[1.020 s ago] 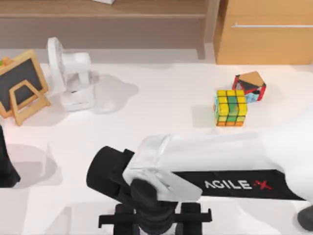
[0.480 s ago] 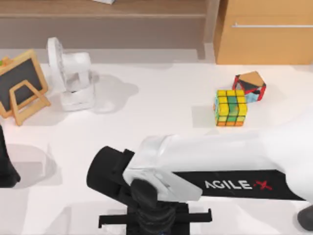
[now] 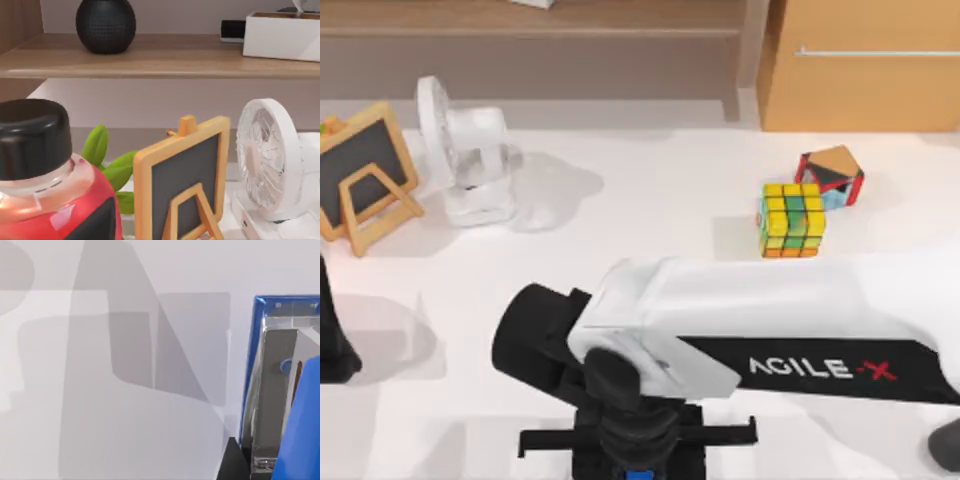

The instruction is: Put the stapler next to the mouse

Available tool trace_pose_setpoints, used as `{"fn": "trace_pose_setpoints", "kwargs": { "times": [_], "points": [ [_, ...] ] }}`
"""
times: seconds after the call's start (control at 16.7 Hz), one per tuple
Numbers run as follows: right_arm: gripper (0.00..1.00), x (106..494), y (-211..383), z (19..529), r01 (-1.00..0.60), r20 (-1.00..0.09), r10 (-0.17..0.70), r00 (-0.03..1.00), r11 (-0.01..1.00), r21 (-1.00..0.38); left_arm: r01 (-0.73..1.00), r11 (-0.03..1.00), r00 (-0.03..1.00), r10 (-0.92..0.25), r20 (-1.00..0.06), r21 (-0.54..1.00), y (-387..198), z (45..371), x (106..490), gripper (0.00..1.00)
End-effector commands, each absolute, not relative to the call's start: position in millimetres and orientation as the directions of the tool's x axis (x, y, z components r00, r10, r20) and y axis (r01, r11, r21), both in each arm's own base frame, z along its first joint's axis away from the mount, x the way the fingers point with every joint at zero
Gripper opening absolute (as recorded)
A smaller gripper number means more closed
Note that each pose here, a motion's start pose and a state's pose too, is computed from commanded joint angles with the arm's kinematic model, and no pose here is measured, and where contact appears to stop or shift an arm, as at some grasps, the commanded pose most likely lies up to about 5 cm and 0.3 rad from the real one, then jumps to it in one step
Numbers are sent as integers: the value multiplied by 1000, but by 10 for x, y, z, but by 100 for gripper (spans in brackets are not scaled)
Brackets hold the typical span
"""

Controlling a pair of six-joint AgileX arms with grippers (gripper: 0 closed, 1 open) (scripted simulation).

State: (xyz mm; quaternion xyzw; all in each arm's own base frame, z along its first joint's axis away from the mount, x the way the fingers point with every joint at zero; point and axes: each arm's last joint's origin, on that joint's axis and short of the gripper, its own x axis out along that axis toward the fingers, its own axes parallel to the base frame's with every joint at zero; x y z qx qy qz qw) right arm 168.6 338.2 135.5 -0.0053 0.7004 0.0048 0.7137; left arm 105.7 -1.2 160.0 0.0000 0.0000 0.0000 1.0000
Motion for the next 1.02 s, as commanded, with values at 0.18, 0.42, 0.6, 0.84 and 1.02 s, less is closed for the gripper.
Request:
{"fn": "trace_pose_setpoints", "kwargs": {
  "times": [0.18, 0.42, 0.6, 0.84, 1.02],
  "points": [
    [0, 1685, 3379, 1446, -14, -1000, 0, 20, 1000, 0, 0, 1000, 1000, 0, 0, 0, -12, 1600, 1057, 100],
    [0, 1684, 3380, 1426, -13, -1000, -3, 17, 1000, -3, 0, 1000, 1000, 0, 0, 0, -12, 1600, 1057, 100],
    [0, 1891, 3306, 1589, -1, -999, 35, 37, 999, 35, 0, 1000, 1000, 0, 0, 0, -12, 1600, 1057, 100],
    [0, 2482, 2888, 2006, 22, -984, 131, 121, 991, 135, 0, 1000, 1000, 0, 0, 0, -12, 1600, 1057, 100],
    [0, 2917, 2346, 2144, 59, -976, 138, 168, 987, 150, 0, 1000, 1000, 0, 0, 0, -12, 1600, 1057, 100]
  ]
}}
